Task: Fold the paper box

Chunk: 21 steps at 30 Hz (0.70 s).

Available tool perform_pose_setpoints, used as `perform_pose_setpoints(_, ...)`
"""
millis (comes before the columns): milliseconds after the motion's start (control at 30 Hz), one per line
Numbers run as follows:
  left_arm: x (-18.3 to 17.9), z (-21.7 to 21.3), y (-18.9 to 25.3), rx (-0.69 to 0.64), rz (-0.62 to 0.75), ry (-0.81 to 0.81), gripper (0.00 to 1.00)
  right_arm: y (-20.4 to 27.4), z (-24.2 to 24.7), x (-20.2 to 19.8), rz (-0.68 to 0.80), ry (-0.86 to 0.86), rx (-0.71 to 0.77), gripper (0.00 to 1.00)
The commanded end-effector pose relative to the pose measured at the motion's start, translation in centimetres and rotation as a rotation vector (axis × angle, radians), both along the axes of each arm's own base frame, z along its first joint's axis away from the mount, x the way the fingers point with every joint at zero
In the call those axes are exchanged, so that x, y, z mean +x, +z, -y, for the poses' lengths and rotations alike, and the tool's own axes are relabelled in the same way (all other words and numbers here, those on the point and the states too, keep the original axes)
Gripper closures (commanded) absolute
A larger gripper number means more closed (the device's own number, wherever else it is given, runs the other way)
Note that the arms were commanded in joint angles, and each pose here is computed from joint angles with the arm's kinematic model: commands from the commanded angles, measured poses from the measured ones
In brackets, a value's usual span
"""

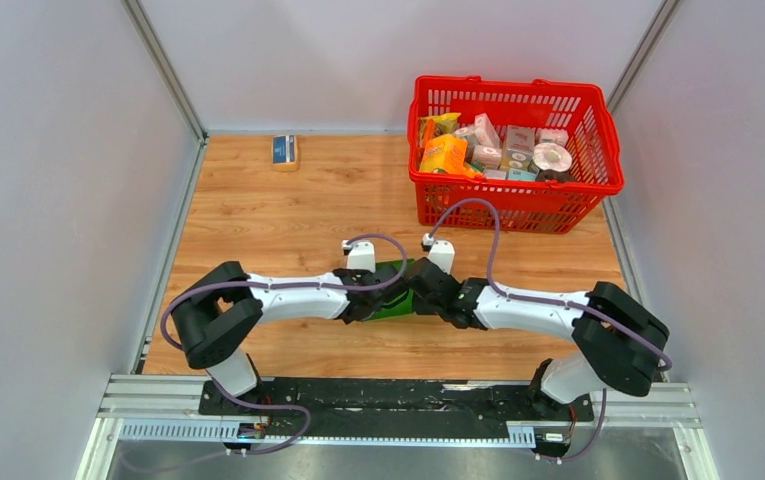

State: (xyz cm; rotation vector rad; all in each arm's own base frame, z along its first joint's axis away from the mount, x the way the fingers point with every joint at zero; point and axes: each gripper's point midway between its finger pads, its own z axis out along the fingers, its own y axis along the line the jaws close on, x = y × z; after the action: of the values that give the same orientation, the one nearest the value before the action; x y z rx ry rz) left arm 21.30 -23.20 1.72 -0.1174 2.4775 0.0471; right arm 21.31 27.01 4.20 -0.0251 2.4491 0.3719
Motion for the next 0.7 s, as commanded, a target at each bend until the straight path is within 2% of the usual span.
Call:
perform_pose_setpoints(0,-2.5,-2.6,-2.6,0.292,-0.078,-0.141,1.0,0.2,-0.2,-0.6,0.06,0.01,0.001,0.76)
perform_pose_setpoints(67,-2.6,-1.5,-2.9,0.239,-0.071,-0.168,1.0,1.9,0.6,-1.0,0.094,0.022,0.039,0.65)
perform_pose_setpoints(100,-2.5,-1.5,-2.9,0.238,-0.066,-0.17,1.0,1.5,1.7,-1.5,0.099,0.029,0.031,0.62)
perform_pose_setpoints(167,-2.3,-1.7,-2.4,0.268,-0.057,-0.19,1.0,3.8,3.3,-1.8,0.149,0.018,0.072,0.55)
perform_pose_setpoints(267,-2.4,-1.7,-2.3,0.309,-0.064,-0.202,1.0,5.0,6.1,-2.0,0.188,-0.015,0.097,0.5)
perform_pose_setpoints(367,-2.6,-1.5,-2.3,0.293,-0.073,-0.203,1.0,5.6,6.9,-1.6,0.191,-0.001,0.146,0.43)
perform_pose_setpoints(533,-2.6,-0.7,-1.6,0.218,-0.047,-0.236,1.0,5.4,3.8,-1.6,0.161,0.143,0.174,0.43)
perform_pose_setpoints(667,-2.7,-0.4,-2.0,0.2,-0.05,-0.24,1.0,5.1,1.5,-0.9,0.137,0.197,0.169,0.56)
